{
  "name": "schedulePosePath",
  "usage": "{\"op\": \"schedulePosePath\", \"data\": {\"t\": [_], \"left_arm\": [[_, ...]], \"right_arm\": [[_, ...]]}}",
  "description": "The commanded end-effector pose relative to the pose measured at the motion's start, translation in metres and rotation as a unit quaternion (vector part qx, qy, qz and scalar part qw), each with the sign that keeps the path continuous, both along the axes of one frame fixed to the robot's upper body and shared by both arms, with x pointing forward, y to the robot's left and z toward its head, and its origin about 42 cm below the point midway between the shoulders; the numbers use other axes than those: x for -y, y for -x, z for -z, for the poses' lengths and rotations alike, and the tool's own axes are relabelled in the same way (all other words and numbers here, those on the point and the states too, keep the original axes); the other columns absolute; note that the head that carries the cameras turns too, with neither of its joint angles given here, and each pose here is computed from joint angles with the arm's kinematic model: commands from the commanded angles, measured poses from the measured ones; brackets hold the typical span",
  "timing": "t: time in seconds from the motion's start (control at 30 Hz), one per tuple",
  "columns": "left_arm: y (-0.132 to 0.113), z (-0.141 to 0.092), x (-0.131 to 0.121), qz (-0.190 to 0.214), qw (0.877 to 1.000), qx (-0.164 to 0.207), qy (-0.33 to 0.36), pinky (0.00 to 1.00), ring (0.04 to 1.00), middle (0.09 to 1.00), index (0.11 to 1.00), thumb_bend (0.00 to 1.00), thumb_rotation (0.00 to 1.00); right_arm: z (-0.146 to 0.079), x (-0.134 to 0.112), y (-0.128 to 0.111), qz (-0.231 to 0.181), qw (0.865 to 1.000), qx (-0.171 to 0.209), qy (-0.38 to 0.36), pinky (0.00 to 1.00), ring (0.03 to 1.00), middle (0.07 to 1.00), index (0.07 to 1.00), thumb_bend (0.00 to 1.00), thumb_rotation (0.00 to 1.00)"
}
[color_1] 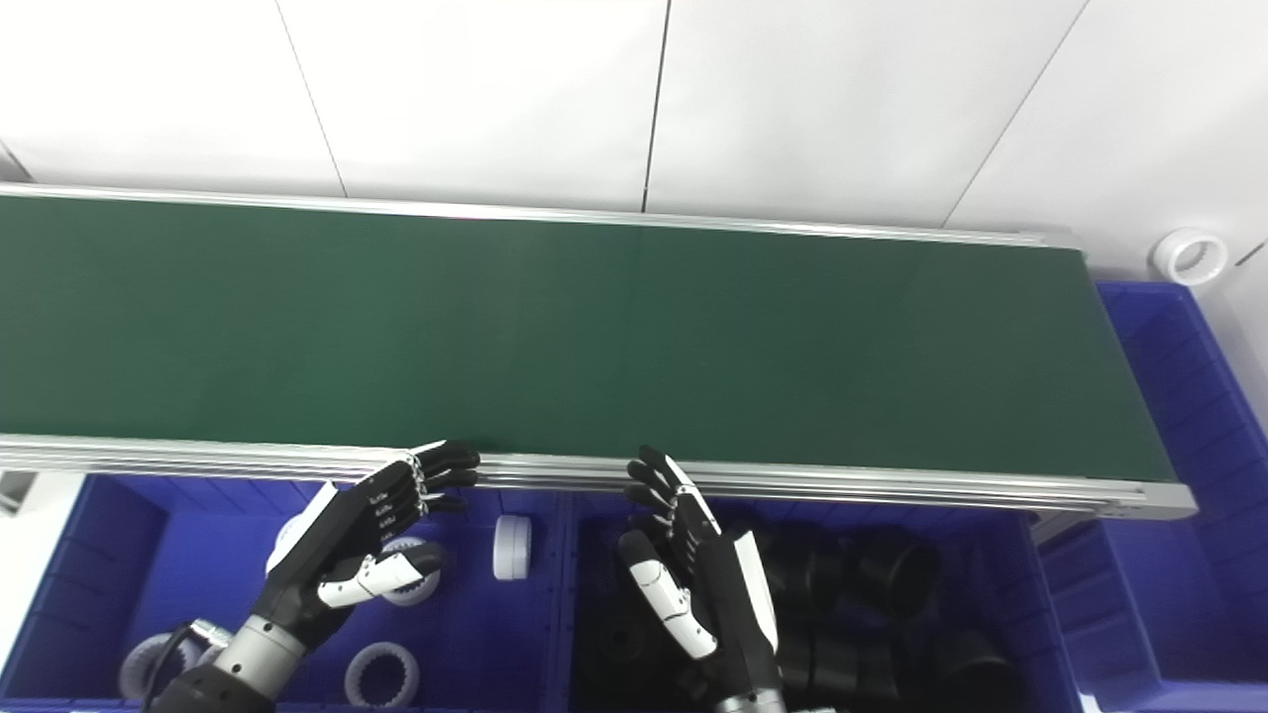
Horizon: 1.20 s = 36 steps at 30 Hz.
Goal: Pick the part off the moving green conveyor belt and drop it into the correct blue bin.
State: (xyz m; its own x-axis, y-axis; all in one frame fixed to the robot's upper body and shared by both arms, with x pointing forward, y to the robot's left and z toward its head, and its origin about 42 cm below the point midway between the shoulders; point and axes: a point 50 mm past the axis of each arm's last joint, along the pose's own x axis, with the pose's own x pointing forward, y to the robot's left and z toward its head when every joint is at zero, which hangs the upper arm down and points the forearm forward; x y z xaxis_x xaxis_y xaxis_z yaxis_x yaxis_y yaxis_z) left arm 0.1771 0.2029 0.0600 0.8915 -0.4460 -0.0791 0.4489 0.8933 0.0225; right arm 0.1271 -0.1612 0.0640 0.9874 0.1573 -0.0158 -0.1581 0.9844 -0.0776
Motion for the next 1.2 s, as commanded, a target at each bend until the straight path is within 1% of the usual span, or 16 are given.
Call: {"op": "schedulePosePath", "data": {"t": [0.0, 0.53, 0.73, 1.17], "left_arm": [[-0.0066, -0.0089, 0.0026, -0.001, 0.999, 0.030, 0.017, 0.74, 0.818, 0.839, 0.820, 0.87, 0.52], [-0.0066, -0.0073, 0.0030, -0.001, 0.999, 0.029, 0.016, 0.74, 0.819, 0.840, 0.822, 0.87, 0.52], [-0.0071, -0.0067, 0.0032, -0.002, 0.999, 0.032, 0.017, 0.74, 0.810, 0.834, 0.818, 0.87, 0.51], [-0.0059, -0.0066, 0.0040, -0.006, 0.999, 0.028, 0.023, 0.74, 0.814, 0.838, 0.817, 0.86, 0.49]], "right_arm": [[-0.0084, -0.0013, -0.0032, 0.001, 0.999, 0.034, -0.007, 0.73, 0.821, 0.864, 0.902, 0.51, 0.78], [-0.0067, -0.0004, -0.0032, 0.001, 1.000, 0.030, -0.008, 0.74, 0.824, 0.866, 0.905, 0.52, 0.78], [-0.0068, 0.0001, -0.0029, 0.002, 0.999, 0.030, -0.009, 0.74, 0.825, 0.866, 0.905, 0.51, 0.77], [-0.0063, 0.0002, -0.0024, 0.003, 0.999, 0.030, -0.010, 0.74, 0.826, 0.866, 0.904, 0.51, 0.76]]}}
